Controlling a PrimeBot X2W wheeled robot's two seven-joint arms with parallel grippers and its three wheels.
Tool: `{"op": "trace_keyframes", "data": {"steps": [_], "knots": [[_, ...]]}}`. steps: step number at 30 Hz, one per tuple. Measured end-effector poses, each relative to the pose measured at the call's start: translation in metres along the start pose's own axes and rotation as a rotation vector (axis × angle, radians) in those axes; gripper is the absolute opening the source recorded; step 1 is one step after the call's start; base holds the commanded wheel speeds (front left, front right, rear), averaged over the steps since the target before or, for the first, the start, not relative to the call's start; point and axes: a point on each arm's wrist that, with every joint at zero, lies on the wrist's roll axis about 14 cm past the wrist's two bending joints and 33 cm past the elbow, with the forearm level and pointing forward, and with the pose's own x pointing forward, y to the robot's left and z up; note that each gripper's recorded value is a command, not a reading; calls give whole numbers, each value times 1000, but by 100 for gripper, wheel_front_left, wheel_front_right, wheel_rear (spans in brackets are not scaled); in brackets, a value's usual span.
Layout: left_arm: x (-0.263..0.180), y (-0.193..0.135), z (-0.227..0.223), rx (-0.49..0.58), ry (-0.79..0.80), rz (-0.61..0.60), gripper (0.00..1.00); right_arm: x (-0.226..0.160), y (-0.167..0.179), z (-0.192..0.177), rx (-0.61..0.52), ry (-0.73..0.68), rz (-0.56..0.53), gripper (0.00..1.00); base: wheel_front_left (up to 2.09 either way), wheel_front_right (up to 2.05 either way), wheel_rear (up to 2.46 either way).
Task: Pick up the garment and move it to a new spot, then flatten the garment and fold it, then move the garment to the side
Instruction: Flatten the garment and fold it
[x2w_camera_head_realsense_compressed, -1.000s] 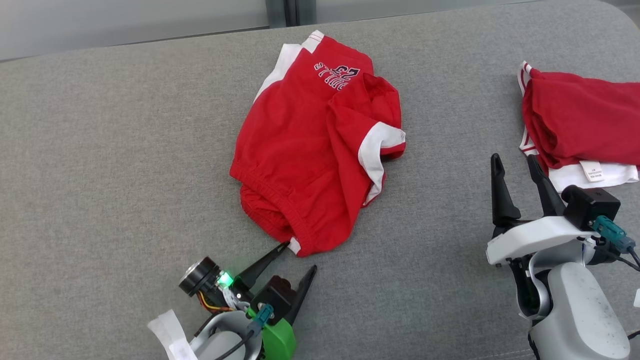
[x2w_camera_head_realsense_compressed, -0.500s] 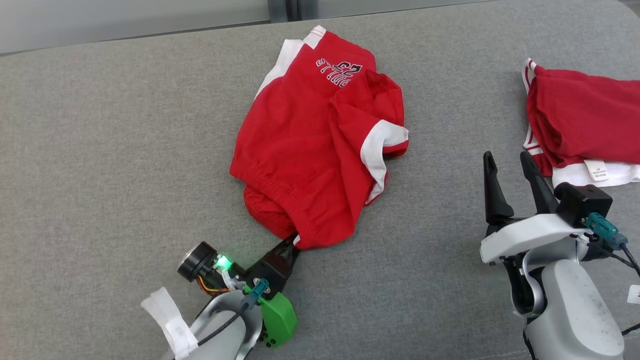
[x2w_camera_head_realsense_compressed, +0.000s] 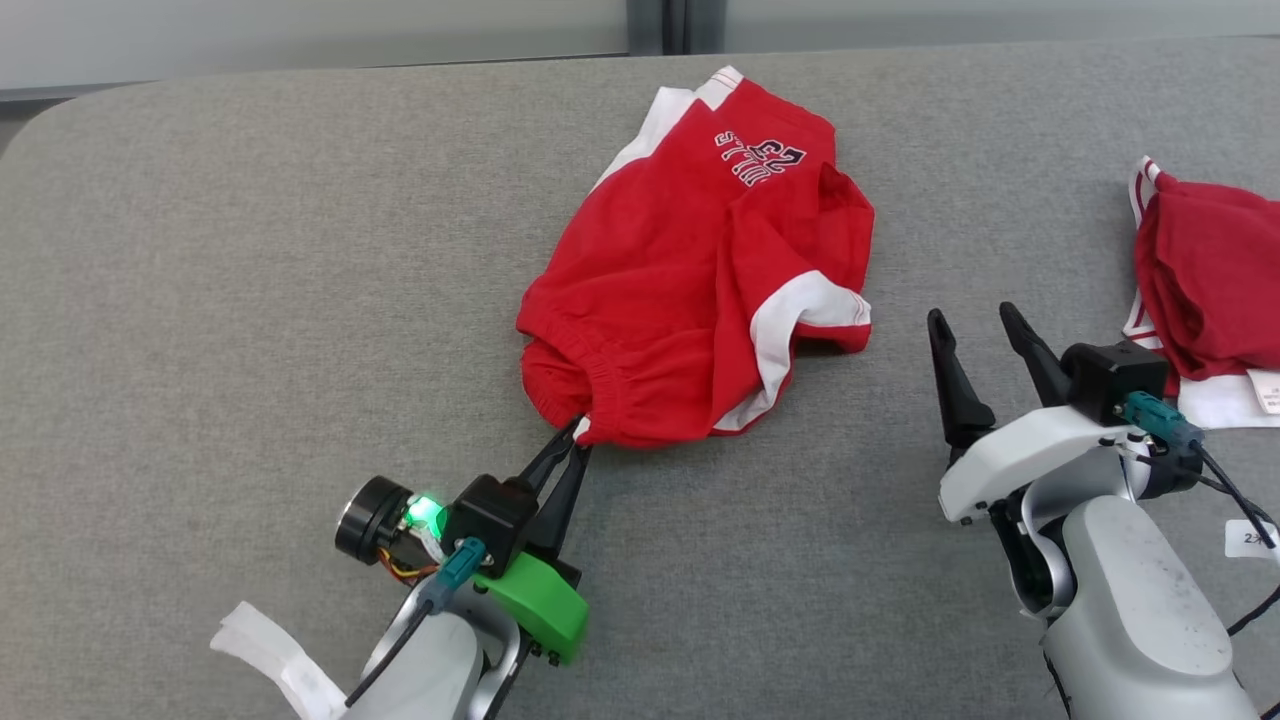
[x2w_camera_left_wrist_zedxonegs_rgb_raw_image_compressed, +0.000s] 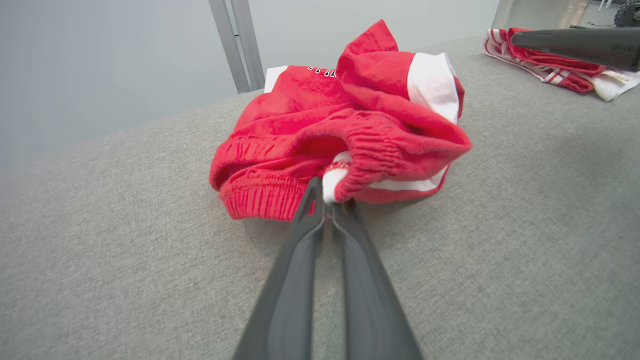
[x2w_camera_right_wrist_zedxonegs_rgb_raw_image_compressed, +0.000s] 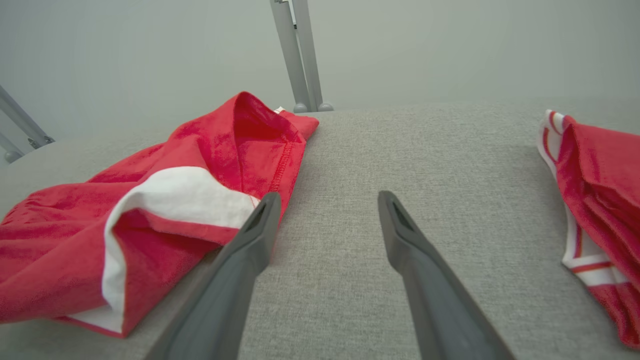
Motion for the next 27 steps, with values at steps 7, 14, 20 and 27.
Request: {"op": "trace_keyframes", "data": {"steps": [7,14,20,27], "knots": [[-15,21,2,-75,-14,114,0,9,35,-17,-5,67,108,100,0,0,0],[-19,27,-6,-93,7,142,0,15,52,-33,8,122,169,100,0,0,0],[-18,27,-11,-96,19,141,0,23,62,-41,9,145,205,100,0,0,0],[-20,30,-13,-94,26,149,0,29,71,-47,11,162,232,100,0,0,0]]}}
